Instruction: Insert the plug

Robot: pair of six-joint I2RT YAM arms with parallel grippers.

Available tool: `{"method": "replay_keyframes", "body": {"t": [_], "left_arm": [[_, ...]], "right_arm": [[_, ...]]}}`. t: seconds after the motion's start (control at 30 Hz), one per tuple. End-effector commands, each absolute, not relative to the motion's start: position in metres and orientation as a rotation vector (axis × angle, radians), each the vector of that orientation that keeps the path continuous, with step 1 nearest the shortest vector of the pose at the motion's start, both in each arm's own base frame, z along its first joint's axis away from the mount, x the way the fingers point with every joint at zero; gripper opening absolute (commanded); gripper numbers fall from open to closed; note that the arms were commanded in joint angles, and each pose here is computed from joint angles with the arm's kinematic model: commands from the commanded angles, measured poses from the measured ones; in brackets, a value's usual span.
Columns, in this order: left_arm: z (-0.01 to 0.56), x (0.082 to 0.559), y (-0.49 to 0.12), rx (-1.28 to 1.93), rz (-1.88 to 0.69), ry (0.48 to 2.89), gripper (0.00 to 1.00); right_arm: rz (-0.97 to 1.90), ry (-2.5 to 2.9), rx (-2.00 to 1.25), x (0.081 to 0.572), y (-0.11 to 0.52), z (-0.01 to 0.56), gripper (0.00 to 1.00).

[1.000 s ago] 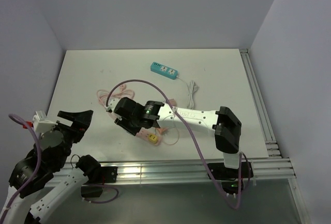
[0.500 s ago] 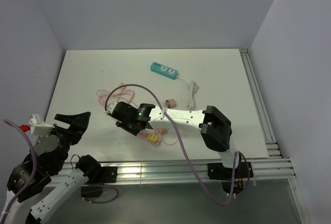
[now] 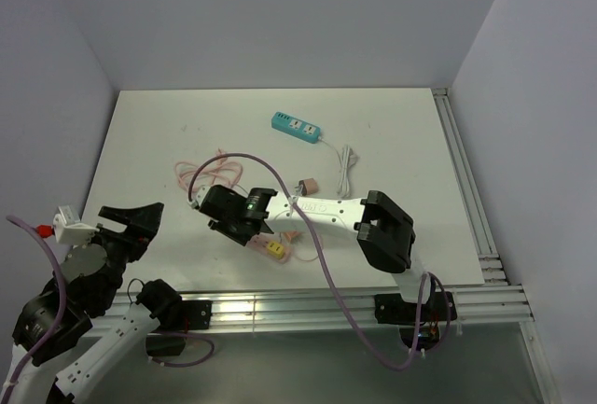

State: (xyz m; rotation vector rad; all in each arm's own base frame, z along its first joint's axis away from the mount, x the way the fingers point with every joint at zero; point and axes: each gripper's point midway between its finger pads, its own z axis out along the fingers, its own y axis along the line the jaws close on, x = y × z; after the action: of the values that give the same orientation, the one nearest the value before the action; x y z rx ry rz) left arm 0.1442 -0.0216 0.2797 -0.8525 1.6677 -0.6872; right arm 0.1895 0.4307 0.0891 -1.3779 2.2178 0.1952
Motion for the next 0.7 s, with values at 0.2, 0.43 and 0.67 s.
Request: {"method": "replay_keyframes", "body": {"t": [0.2, 0.43, 0.67], "left_arm": [[0.286, 0.146, -0.023, -0.829, -0.704, 1.644, 0.86], [0.286, 0.146, -0.024, -0.822, -0.707, 1.646, 0.86], [0.287, 0.145, -0.023, -0.819, -0.708, 1.645, 0.86]], "right_arm": [[0.206, 2.17, -1.296, 0.208, 0.445, 0.099, 0.0], [0.183, 2.183, -1.286, 0.212, 0.442, 0.095, 0.0], [0.173, 2.214, -1.298, 0.21, 0.436, 0.087, 0.0]]}}
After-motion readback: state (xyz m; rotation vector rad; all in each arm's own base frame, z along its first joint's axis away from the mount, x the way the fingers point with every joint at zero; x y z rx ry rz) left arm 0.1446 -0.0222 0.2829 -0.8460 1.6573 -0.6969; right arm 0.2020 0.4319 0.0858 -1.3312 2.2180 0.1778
